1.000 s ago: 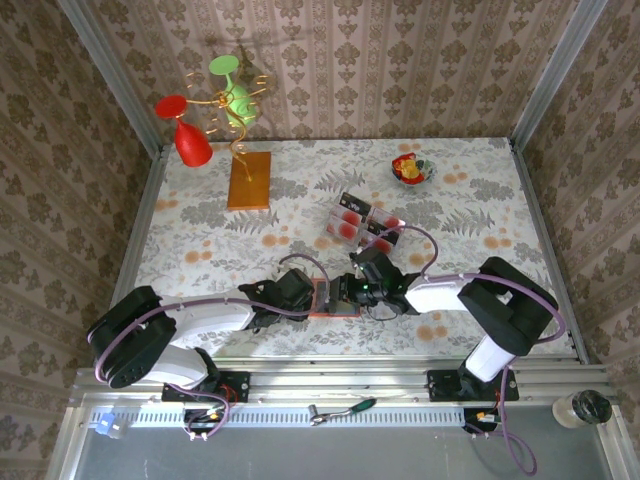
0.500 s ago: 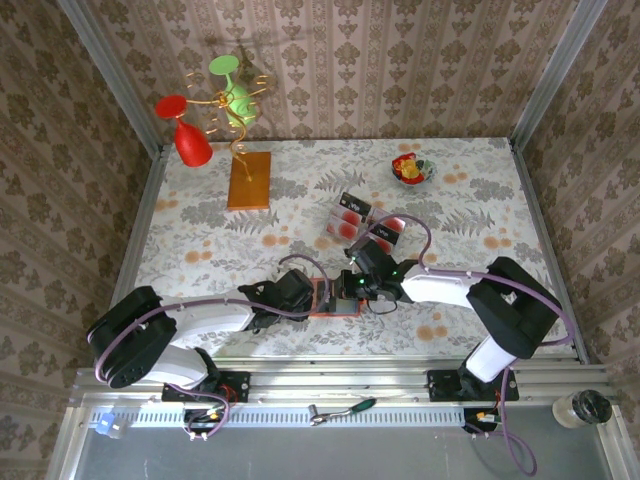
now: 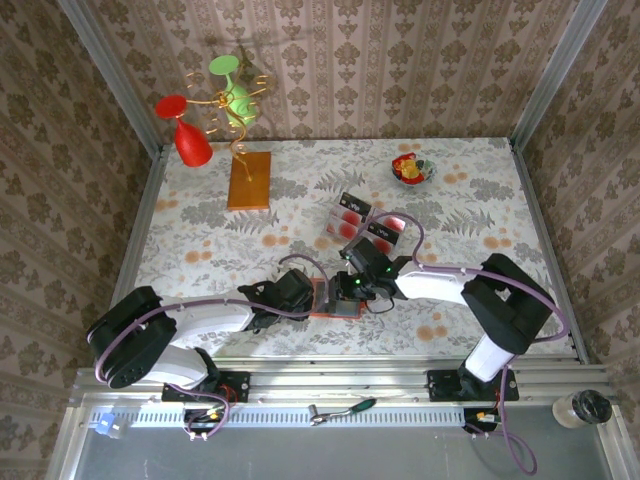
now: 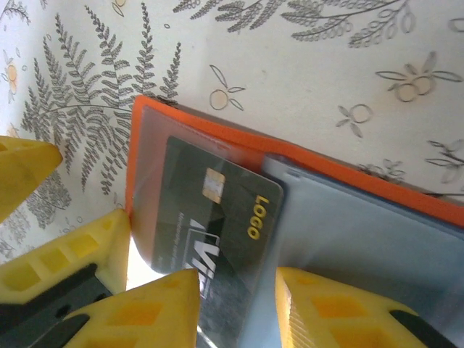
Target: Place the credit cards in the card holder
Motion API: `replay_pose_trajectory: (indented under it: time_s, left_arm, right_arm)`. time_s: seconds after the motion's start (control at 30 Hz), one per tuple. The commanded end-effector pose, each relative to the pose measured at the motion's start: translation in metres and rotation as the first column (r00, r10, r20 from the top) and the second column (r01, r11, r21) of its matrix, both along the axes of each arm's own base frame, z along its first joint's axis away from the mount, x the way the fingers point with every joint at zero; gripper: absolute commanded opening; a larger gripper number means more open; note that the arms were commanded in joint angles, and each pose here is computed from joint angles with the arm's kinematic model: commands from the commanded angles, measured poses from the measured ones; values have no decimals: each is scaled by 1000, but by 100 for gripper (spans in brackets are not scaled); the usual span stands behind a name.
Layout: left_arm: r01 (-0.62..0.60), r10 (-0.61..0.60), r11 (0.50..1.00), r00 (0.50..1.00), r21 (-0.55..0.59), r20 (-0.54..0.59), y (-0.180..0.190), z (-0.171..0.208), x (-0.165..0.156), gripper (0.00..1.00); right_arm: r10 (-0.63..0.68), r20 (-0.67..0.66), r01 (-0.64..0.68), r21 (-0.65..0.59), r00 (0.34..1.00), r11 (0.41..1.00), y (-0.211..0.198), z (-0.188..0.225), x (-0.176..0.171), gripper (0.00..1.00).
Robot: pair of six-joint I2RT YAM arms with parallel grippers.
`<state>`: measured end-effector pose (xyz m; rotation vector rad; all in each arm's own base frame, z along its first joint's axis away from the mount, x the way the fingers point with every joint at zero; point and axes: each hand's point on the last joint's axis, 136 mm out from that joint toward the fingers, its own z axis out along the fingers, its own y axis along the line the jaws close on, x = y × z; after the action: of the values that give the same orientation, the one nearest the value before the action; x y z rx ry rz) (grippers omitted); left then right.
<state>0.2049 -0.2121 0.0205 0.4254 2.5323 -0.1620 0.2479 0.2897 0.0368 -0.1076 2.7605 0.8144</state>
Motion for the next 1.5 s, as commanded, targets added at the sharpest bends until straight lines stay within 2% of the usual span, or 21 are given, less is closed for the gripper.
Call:
replay_pose_trajectory:
  time_s: [0.0,0.13,0.3,0.8,1.0,1.17,1.47]
  left_arm:
    - [-21,21,1000,1000,4,5,5,-1,0,73]
    - [-23,23,1000,1000,5,6,6,0,0,73]
    - [-23,23,1000,1000,4,6,6,0,0,73]
    - [-20,20,1000,1000,-5,12,5,2,0,73]
    - [-41,41,999,999,-22,33,9,16,2,73]
    - [-87,89,995,995,-50,34,19,27,6,73]
    - [-86,86,996,996,-24,6,24,13,5,73]
  right_arm:
    - [1,33,0,-41,999,999,-11,12,4,27]
    - [17,26,-17,-12,1000,1000,-2,14,4,9]
    - [31,11,-31,2,999,1000,10,9,5,4]
    - [53,-47,-54,-20,997,998,30,-18,-3,3]
    - [62,-70,-64,-28,996,998,38,-26,-2,2]
    - [63,-68,-65,-27,996,998,39,-23,-2,2]
    - [70,-37,-70,-3,997,998,42,-2,1,4]
